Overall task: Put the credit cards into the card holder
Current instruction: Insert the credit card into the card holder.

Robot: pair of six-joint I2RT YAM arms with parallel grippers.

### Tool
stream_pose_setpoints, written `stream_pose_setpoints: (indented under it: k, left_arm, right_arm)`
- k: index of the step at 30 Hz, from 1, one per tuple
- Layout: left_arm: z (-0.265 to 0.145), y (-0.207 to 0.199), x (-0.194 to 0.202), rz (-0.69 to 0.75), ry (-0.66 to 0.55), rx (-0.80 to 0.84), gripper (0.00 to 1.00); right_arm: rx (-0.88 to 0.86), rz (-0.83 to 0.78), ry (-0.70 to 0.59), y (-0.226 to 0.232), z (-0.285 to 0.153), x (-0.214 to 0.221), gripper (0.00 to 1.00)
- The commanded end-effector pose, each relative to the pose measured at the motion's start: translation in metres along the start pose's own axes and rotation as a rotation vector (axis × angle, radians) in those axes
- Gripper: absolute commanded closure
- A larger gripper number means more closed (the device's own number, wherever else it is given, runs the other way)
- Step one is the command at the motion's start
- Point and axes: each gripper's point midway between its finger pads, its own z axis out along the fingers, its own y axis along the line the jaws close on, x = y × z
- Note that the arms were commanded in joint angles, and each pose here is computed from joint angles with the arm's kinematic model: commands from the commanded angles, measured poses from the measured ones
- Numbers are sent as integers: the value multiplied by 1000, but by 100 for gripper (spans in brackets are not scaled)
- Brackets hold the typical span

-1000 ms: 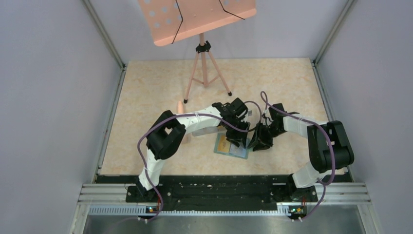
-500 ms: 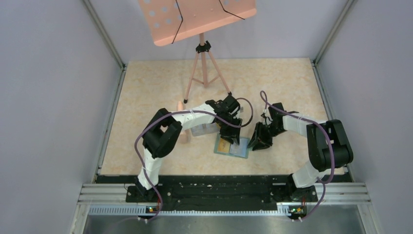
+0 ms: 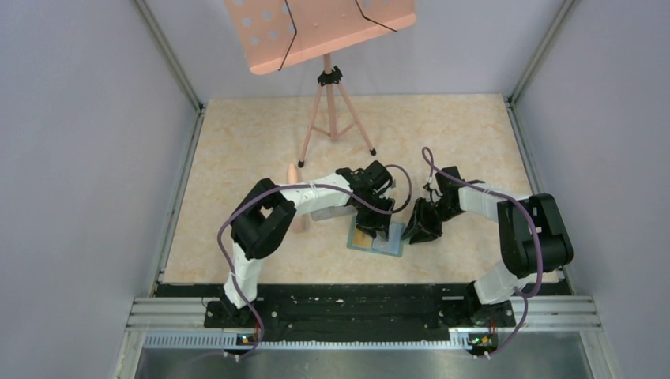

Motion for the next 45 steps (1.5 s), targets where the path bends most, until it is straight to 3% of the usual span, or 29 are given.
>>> stream_pose_setpoints:
  k: [1,6,20,33,45]
  left_arm:
    - [-30,24,-9,3,-108,-157,50]
    - [-17,29,-4,-32,-70,-144,50]
    - [5,-35,2,37,14,139,64]
    - [-29,6,-16,-18,-160,-39,53]
    - [-3,10,-3,-59,-54,16,57]
  right_arm:
    - [-30,-53,-32,11,-5,-6,65]
    - [-34,-54,-33,11,-6,-5,65]
    - [-37,-56,-34,12,-6,-6,65]
    - [-32,-53,-26,10,-5,-3,65]
    - [-32,-54,-22,10,-4,-4,65]
